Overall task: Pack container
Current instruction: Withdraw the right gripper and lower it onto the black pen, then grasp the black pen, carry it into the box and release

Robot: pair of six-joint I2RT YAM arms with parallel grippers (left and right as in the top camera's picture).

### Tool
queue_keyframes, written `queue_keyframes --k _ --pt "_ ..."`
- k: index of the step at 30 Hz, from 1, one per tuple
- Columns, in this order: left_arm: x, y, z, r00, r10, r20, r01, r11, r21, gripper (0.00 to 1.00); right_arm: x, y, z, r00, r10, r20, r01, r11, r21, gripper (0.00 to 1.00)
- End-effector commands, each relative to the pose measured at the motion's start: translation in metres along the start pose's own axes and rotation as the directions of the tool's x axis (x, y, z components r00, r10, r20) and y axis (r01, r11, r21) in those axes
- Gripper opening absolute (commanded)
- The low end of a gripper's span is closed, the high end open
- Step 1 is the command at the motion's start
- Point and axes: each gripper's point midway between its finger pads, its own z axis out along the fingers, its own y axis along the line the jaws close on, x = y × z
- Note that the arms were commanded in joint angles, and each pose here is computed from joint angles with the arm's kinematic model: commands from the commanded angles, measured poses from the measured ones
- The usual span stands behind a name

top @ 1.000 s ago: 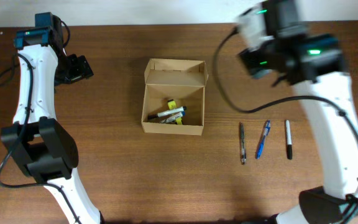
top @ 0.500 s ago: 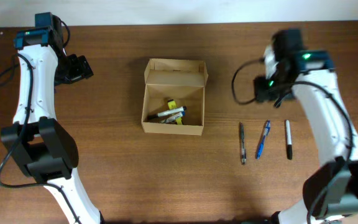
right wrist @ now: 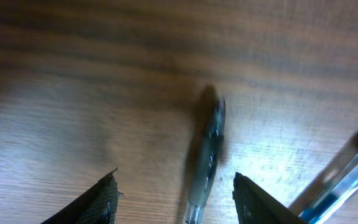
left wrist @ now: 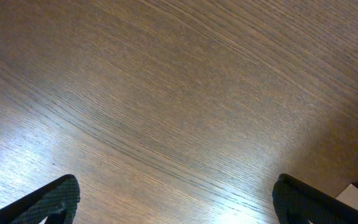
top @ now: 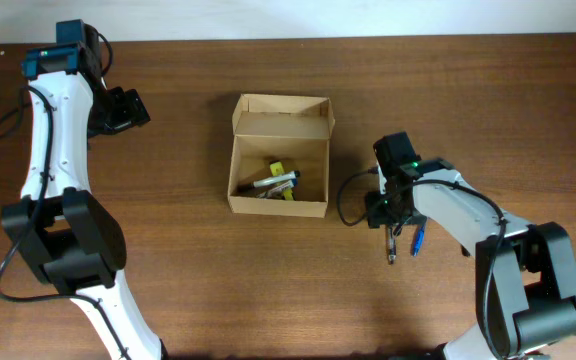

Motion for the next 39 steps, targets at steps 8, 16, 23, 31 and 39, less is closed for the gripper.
queue_keyframes --k 8,16,23,31,39 --pt "0.001 -0.001 0.000 1.000 0.013 -0.004 -0.013 1.000 0.007 1.00 0.019 -0.005 0.012 0.997 0.071 -0.033 -0.070 0.997 0.021 0.21" --pt "0.001 -0.001 0.000 1.000 0.013 -0.004 -0.013 1.000 0.007 1.00 0.010 -0.003 0.008 0.995 0.095 0.008 -0.095 0.995 0.010 0.04" --pt "0.001 -0.001 0.000 1.000 0.013 -0.004 -0.013 1.000 0.007 1.00 -0.084 0.013 -0.128 0.937 -0.167 0.307 0.175 0.985 0.002 0.04" --pt "0.001 -0.001 0.000 1.000 0.013 -0.004 -0.013 1.000 0.007 1.00 -0.126 0.082 -0.266 0.615 -0.558 0.556 0.587 0.796 0.149 0.03" --pt "0.001 -0.001 0.000 1.000 0.013 -0.004 -0.013 1.000 0.007 1.00 -0.110 0.157 -0.229 0.353 -0.807 0.473 0.849 0.489 0.201 0.04"
